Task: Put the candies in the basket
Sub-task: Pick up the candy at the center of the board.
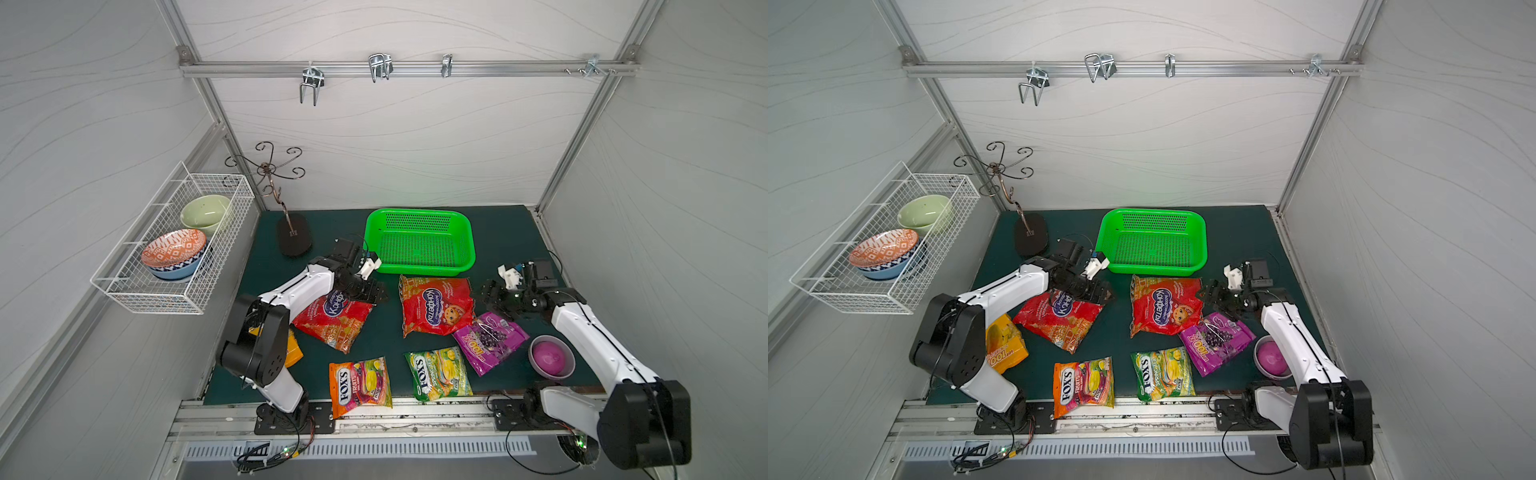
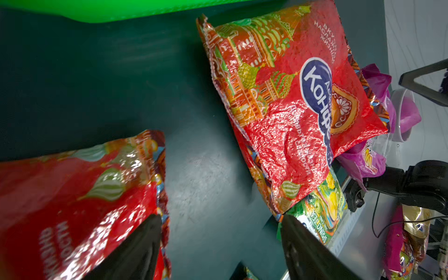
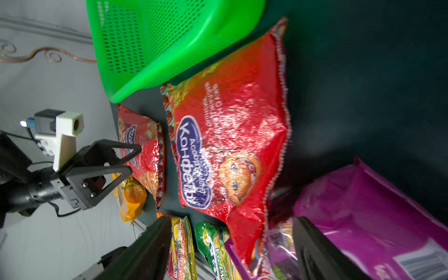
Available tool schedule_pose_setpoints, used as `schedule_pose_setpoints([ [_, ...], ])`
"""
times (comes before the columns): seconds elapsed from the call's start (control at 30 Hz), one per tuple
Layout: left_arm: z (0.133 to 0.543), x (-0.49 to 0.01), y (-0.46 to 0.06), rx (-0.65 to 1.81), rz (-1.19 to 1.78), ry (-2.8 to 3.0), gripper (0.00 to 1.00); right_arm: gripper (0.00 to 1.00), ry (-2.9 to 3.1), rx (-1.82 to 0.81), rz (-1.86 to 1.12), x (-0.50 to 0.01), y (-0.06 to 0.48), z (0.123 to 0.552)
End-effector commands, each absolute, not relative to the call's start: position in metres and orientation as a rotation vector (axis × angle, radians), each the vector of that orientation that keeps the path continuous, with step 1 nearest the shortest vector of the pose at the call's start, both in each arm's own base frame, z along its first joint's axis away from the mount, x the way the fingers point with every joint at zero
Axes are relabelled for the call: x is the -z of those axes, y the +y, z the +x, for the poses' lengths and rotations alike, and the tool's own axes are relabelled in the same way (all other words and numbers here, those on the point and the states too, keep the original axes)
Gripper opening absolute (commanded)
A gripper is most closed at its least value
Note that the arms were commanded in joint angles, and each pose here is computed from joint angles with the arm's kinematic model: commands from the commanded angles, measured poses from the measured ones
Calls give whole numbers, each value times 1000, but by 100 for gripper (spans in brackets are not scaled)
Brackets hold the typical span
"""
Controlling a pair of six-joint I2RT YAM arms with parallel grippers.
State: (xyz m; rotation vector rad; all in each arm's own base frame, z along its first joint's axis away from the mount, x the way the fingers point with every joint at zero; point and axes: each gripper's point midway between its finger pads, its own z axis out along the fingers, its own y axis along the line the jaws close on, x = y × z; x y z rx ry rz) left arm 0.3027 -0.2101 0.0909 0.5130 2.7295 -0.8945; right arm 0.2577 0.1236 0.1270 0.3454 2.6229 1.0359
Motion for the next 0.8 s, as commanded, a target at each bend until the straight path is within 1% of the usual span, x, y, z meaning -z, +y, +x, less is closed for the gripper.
schedule_pose_setpoints([
  [0.0,320,-104,-229,913,523,2666,81,68,2545,-1204,371,-132,122,273],
  [0.07,318,-104,-233,943,531,2656,80,64,2528,-1198,376,-129,115,282],
  [0.2,313,-111,-236,979,568,2607,80,46,2528,-1124,412,-116,97,294],
  [0.23,313,-115,-236,977,577,2593,81,43,2536,-1107,421,-111,93,296],
  [0.27,312,-116,-236,974,583,2584,81,41,2542,-1094,421,-107,91,299],
  [0.4,314,-115,-236,968,580,2585,82,40,2564,-1072,392,-96,90,308],
  [0.5,313,-115,-237,979,586,2584,82,40,2602,-1005,304,-90,96,309],
  [0.77,308,-121,-238,996,634,2556,83,38,2615,-1140,236,-72,119,321],
])
